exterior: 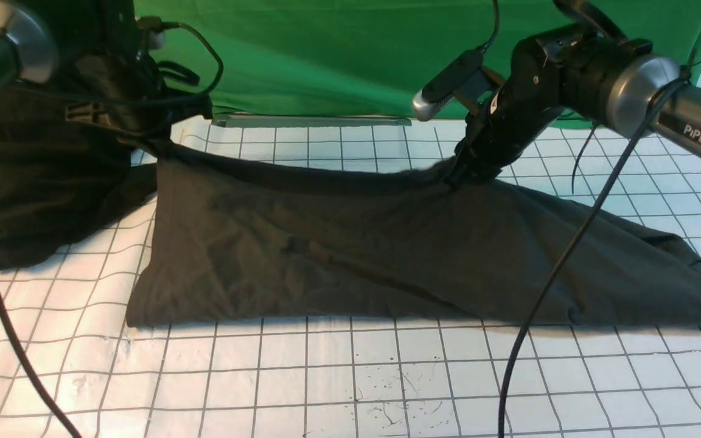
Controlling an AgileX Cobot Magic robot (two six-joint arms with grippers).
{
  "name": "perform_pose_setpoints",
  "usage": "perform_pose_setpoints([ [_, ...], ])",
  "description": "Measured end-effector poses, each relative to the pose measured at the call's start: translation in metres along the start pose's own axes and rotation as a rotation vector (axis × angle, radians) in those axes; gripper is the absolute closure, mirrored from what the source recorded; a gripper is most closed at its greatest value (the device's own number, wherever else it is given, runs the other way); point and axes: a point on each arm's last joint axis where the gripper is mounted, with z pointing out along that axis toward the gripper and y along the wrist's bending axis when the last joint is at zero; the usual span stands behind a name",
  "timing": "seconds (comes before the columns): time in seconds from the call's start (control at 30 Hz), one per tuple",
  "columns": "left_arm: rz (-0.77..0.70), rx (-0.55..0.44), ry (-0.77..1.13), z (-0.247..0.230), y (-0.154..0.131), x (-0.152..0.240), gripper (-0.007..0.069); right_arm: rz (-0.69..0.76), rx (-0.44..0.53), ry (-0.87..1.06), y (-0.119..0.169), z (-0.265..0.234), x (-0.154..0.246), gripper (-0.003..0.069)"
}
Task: Fold a long-sleeved shirt over a white checkered tablecloth.
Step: 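Fold the black garment in half by bringing its near edge over to the far edge, then pull the folded dark garment lengthwise by its ends to straighten it flat on the table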
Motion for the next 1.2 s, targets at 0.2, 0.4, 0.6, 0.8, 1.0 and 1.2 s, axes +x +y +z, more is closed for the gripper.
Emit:
perform_pose_setpoints([
  [0.2,0.005,0.003,-0.033,0.000,0.000,-0.003,0.0477,0.073,-0.004,0.028,-0.005,-0.026,-0.008,0.0179],
  [0.4,0.017,-0.027,-0.029,-0.011,0.002,-0.010,0.0284,0.060,0.048,0.060,-0.018,-0.080,-0.009,0.0209],
  [0.6,0.101,-0.015,0.052,-0.053,0.003,-0.018,0.0226,0.186,0.110,0.156,-0.077,-0.130,0.025,0.0461],
  [0.8,0.170,0.167,0.113,-0.079,-0.022,-0.001,0.0554,0.387,-0.019,0.215,-0.121,-0.122,0.076,0.0636],
  [1.0,0.295,0.198,0.293,-0.062,-0.059,0.057,0.0628,0.475,-0.177,0.283,-0.132,-0.081,0.122,0.0412],
  [1.2,0.370,0.197,0.342,-0.037,-0.082,0.095,0.0629,0.470,-0.219,0.320,-0.128,-0.038,0.134,0.0303],
])
